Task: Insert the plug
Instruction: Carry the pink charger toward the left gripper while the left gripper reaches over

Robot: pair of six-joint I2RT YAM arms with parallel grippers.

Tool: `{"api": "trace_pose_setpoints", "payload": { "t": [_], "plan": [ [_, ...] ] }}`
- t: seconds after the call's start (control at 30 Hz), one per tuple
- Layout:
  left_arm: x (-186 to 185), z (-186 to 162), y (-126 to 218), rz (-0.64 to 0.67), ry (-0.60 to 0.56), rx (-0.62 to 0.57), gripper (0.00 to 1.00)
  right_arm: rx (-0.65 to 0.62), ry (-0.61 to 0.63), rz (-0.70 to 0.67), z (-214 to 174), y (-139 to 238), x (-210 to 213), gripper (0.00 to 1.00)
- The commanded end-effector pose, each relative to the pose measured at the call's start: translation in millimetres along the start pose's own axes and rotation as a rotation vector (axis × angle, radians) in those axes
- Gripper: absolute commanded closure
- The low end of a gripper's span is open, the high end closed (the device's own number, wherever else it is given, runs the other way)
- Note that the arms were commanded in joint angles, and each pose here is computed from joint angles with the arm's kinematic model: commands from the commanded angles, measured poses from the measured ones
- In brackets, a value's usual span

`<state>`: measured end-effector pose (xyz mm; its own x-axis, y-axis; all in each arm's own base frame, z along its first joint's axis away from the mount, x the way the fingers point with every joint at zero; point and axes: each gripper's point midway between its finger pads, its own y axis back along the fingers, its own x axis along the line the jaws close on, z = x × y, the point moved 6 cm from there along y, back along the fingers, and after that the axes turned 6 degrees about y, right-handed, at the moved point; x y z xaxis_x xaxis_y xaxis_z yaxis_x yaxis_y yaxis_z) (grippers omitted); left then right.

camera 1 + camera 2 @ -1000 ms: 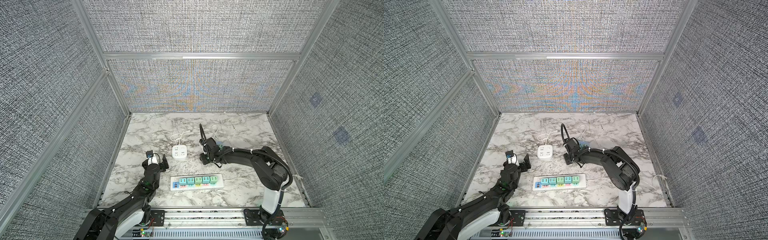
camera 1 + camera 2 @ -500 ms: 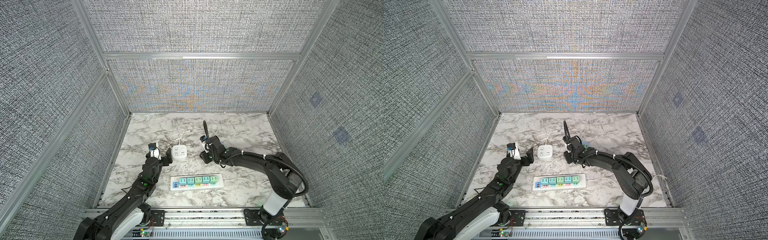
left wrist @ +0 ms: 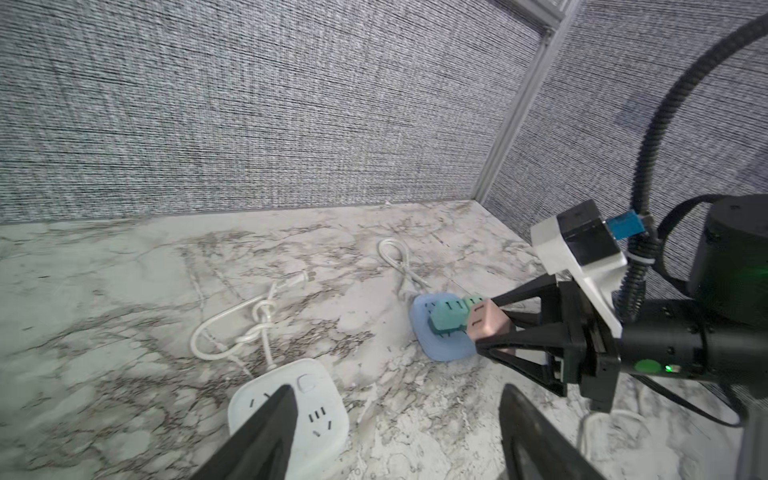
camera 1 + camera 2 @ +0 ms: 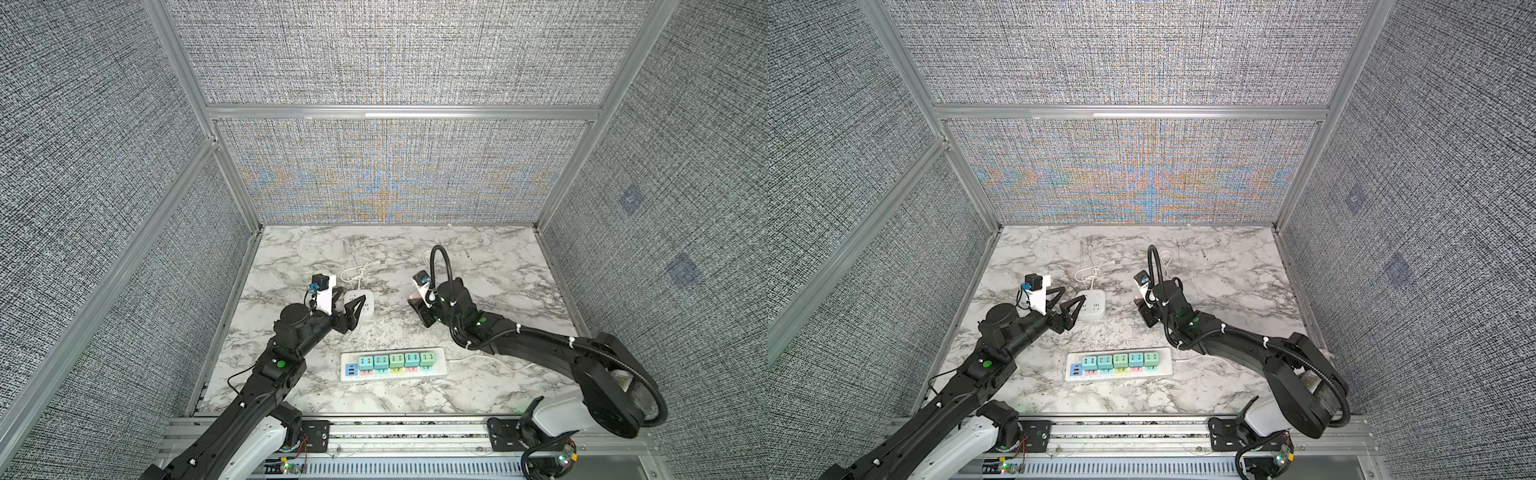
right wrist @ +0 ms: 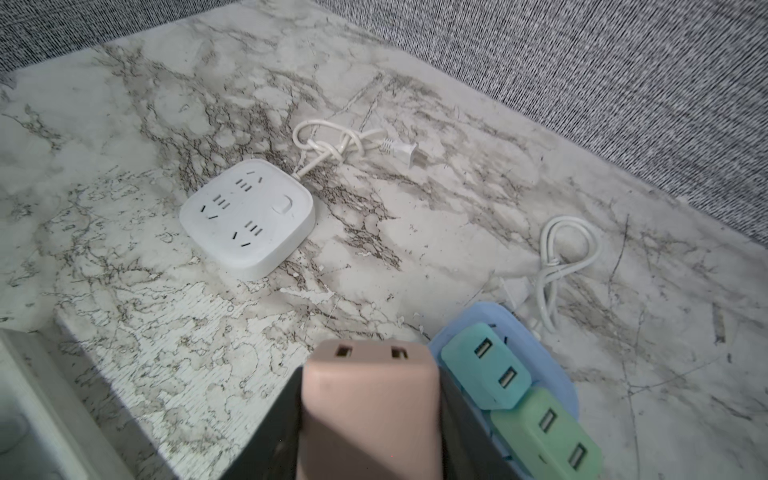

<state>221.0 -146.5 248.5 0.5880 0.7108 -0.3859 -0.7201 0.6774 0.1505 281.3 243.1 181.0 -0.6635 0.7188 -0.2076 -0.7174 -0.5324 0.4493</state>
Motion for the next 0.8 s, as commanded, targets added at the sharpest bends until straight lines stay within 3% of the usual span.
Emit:
{"api": "trace_pose_setpoints", "payload": {
  "t": [0.0,0.3,0.77],
  "plan": [
    [-21.1,0.8,-2.0,-0.157,0.003,0.043,0.25,-0.151,0.06,-0.011,18.7,11.7,-0.6,0.9],
    [-47.6,-4.3,-17.0,-0.232,-0.022,0.104,0.27,-0.279,0.137,0.046,26.4,30.7,14.4,0.92],
    [-58.1,-28.1,-44.0,-0.277,-0.055,0.222,0.3,-0.4,0.267,0.068,29.3,42.8,39.3,0.98]
  ]
}}
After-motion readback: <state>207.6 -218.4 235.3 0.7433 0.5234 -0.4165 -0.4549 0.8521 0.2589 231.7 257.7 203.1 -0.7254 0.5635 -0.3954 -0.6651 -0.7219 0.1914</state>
